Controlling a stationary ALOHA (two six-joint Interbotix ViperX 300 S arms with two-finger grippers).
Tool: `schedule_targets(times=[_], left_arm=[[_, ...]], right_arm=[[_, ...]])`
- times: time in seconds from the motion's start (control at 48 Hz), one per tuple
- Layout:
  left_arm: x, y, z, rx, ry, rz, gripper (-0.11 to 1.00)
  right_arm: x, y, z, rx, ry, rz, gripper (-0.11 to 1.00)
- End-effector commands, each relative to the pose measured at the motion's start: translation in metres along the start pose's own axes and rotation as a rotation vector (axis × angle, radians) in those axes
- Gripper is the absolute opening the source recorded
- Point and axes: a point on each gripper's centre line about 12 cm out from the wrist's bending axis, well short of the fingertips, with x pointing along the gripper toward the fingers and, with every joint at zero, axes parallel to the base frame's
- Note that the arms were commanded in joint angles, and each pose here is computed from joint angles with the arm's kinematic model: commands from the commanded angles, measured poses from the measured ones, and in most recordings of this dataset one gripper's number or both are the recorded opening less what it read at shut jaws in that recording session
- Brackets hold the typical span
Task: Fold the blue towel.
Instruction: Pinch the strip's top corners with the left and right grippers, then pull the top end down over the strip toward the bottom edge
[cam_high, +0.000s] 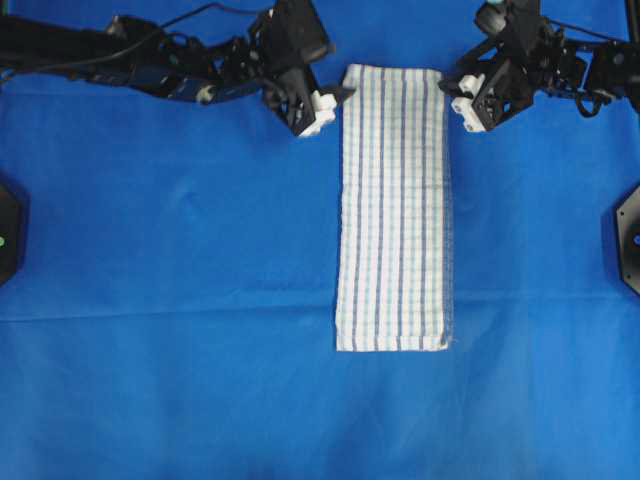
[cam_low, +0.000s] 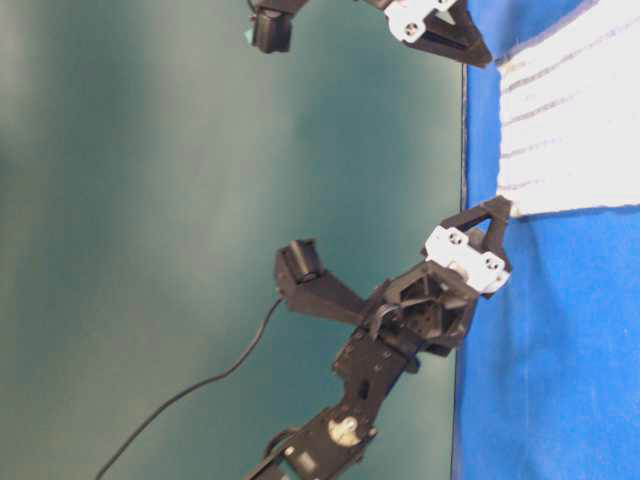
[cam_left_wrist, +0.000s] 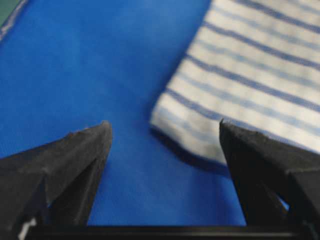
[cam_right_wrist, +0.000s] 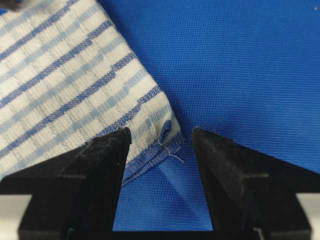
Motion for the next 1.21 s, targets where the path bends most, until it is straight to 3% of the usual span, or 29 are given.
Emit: schedule_targets(times=[0.0,0.292,0.396,0.542,0.604,0.896,1.188], left_arm=[[0.003,0.008,0.010,-0.005,-0.036,0.016,0.83],[0.015,0.010,0.008,0.001,-0.029,0.018,0.77],[0.016,0.006,0.001,0.026,-0.014,0.012,0.55],[0.014,-0.003,-0.003,0.052,-0.005,-0.005,0.15],[0.013,-0.006,-0.005,0.055,0.001,-0.009,0.04],[0.008,-0.008,-0.012,0.054,0.017,-0.013,0.03],[-0.006,-0.004,0.011,0.056,-0.024,-0.007,0.03]], right_arm=[[0.004,0.000,0.008,0.002,-0.036,0.013,0.58],[0.017,-0.010,-0.001,0.016,0.001,-0.002,0.57],[0.018,-0.009,-0.002,0.013,0.000,0.001,0.48],[0.018,-0.008,0.000,0.003,-0.021,0.014,0.13],[0.018,-0.007,0.001,-0.002,-0.027,0.018,0.08],[0.018,-0.006,0.003,-0.007,-0.042,0.026,0.08],[0.014,-0.006,0.009,-0.006,-0.062,0.026,0.08]])
